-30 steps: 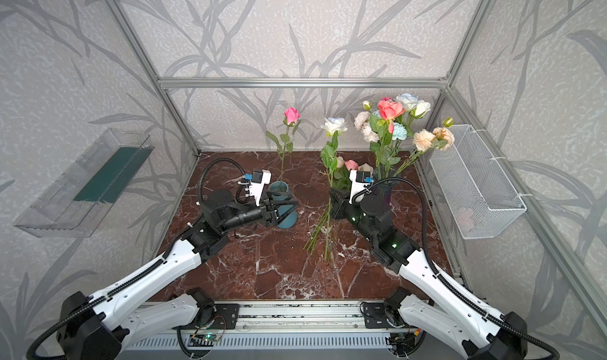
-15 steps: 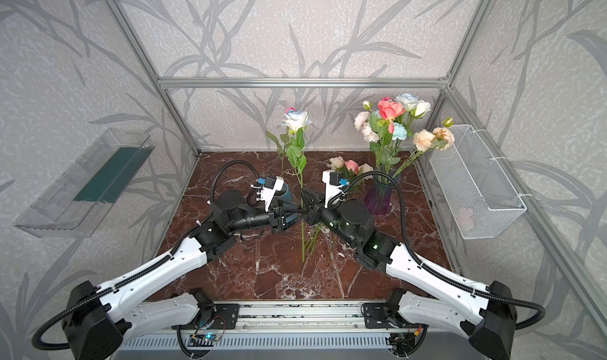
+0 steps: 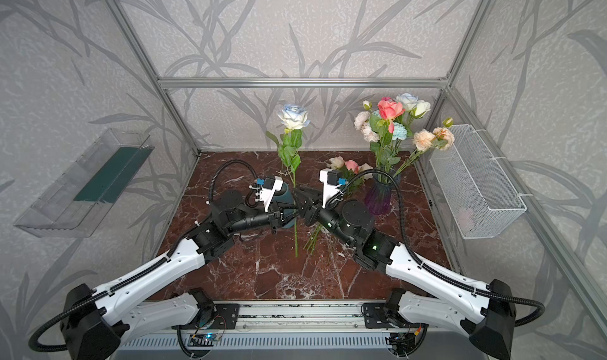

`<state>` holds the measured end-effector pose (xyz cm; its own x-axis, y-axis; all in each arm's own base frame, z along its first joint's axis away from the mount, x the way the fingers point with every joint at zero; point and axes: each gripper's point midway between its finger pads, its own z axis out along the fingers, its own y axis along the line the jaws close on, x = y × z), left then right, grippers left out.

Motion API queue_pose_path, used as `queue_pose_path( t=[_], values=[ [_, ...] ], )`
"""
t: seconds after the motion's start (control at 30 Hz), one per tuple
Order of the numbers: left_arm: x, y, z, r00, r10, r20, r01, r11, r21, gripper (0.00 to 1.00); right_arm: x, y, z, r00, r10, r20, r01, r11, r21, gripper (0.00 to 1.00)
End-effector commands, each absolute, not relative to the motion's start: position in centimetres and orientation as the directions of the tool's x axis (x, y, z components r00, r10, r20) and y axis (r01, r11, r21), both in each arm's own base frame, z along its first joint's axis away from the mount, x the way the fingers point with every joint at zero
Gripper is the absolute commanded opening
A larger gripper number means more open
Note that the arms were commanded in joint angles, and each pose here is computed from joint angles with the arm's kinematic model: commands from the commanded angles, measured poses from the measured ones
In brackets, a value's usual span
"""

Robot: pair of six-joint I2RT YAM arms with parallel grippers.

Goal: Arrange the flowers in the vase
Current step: 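Lift the white rose with the left gripper while the right gripper releases and withdraws, then lower the white rose into the teal cup with the left gripper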

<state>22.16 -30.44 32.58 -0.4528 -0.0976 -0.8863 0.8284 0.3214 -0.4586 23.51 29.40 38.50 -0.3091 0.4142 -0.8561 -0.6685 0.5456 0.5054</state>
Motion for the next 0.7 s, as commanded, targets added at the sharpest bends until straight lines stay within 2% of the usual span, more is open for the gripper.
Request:
queue_pose_path(
  t=[0.0,0.13,0.27,0.33,0.57,0.67],
  values=[
    [23.7,-28.0,36.0,-0.258,-0.130,-0.957,0.830,0.477,-0.288,0.00,22.6,26.9,41.8,-0.222,0.464,-0.857,-0.674,0.562,0.479,0.48],
    [27.0,-24.1,40.4,-0.025,-0.103,-0.994,0.684,0.723,-0.092,0.00,22.7,23.8,41.4,-0.157,0.482,-0.862,-0.612,0.637,0.468,0.51],
    [30.8,-21.9,41.6,0.122,0.014,-0.992,0.481,0.874,0.072,0.00,22.8,22.2,39.8,-0.144,0.497,-0.856,-0.565,0.669,0.483,0.52],
    [32.7,-21.8,41.3,0.139,0.052,-0.989,0.428,0.897,0.108,0.00,22.7,21.8,39.3,-0.145,0.494,-0.857,-0.556,0.676,0.484,0.53],
    [36.4,-21.5,41.2,0.144,0.009,-0.990,0.397,0.915,0.066,0.00,22.0,20.2,38.4,-0.141,0.477,-0.867,-0.538,0.698,0.472,0.53],
    [37.7,-21.0,40.6,0.108,-0.018,-0.994,0.398,0.917,0.027,0.00,21.8,19.7,38.1,-0.137,0.466,-0.874,-0.532,0.710,0.462,0.53]
  ],
)
